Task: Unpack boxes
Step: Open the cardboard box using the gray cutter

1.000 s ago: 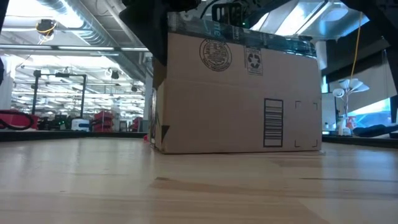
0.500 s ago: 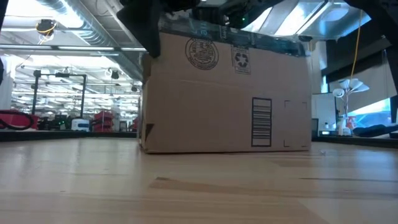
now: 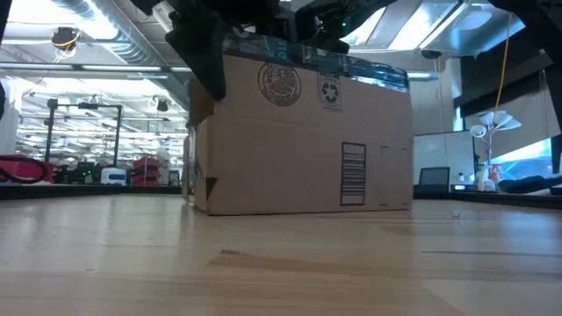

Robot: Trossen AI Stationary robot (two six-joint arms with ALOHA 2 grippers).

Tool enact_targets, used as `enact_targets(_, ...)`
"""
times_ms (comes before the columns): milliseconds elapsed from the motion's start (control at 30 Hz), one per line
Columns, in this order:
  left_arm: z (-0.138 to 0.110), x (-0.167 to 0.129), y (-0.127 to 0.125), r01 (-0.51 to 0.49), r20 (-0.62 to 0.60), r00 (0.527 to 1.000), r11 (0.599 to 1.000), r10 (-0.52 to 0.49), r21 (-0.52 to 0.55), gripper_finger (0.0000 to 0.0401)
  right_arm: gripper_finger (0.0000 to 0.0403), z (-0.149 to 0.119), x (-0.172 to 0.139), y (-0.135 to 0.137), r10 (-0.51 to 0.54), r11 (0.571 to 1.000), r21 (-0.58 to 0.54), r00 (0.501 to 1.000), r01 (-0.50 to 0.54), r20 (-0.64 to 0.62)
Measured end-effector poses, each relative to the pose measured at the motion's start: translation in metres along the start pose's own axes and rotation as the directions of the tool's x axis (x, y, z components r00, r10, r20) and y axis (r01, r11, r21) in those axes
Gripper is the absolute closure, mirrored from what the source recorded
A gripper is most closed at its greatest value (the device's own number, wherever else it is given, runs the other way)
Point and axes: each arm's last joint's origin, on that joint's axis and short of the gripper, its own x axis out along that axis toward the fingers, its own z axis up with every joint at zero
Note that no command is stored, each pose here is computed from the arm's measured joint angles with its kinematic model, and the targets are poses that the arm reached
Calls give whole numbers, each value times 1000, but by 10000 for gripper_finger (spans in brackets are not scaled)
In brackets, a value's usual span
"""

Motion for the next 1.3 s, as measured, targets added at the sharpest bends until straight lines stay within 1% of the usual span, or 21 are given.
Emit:
enact_targets(67, -3, -4, 0, -6, -16, 1000, 1000, 6, -16, 317, 382, 1, -1, 0, 7, 1000, -12, 1000, -7, 10)
enact_targets(100, -4, -5, 0, -10, -26, 1000, 1000, 9, -30, 317, 391, 2, -1, 0, 13, 1000, -17, 1000, -13, 13)
enact_targets(233, -10, -18, -2, -13, -46, 999, 998, 10, -69, 317, 388, 3, -2, 0, 31, 999, -17, 999, -30, 14)
enact_targets(333, -18, -25, -5, -19, -95, 995, 994, 9, -110, 317, 398, 4, -6, -4, 50, 999, -4, 999, -50, 8)
enact_targets(433, -29, -18, -4, -42, -146, 989, 988, 19, -150, 317, 400, 4, -9, -8, 61, 998, 14, 998, -61, -1)
enact_targets(567, -44, 3, -3, -60, -164, 986, 982, 31, -179, 317, 401, 1, -8, -8, 95, 995, 38, 995, -94, -36)
enact_targets(633, -50, 14, -2, -65, -144, 989, 979, 38, -193, 317, 400, -2, -6, -9, 87, 995, 54, 995, -84, -57)
enact_targets(733, -52, 23, 1, -67, -99, 994, 972, 45, -223, 317, 392, -4, -5, -8, 70, 996, 59, 995, -66, -67)
enact_targets(833, -49, 24, 4, -73, -61, 996, 969, 60, -237, 317, 377, -5, -3, -6, 71, 996, 55, 995, -67, -72)
enact_targets(1000, -44, 23, 6, -75, 0, 997, 969, 78, -236, 317, 345, -6, 1, -3, 33, 999, 24, 997, -31, -67)
enact_targets(1100, -42, 23, 7, -85, 16, 996, 969, 91, -232, 317, 336, -5, 3, -1, 31, 1000, 0, 998, -31, -56)
enact_targets(1200, -42, 23, 7, -100, 20, 994, 969, 108, -227, 317, 343, -4, 6, 3, 37, 999, -29, 999, -38, -36)
enact_targets(1300, -41, 22, 8, -120, 27, 991, 967, 129, -225, 317, 375, -4, 6, 4, 53, 998, -29, 998, -54, -39)
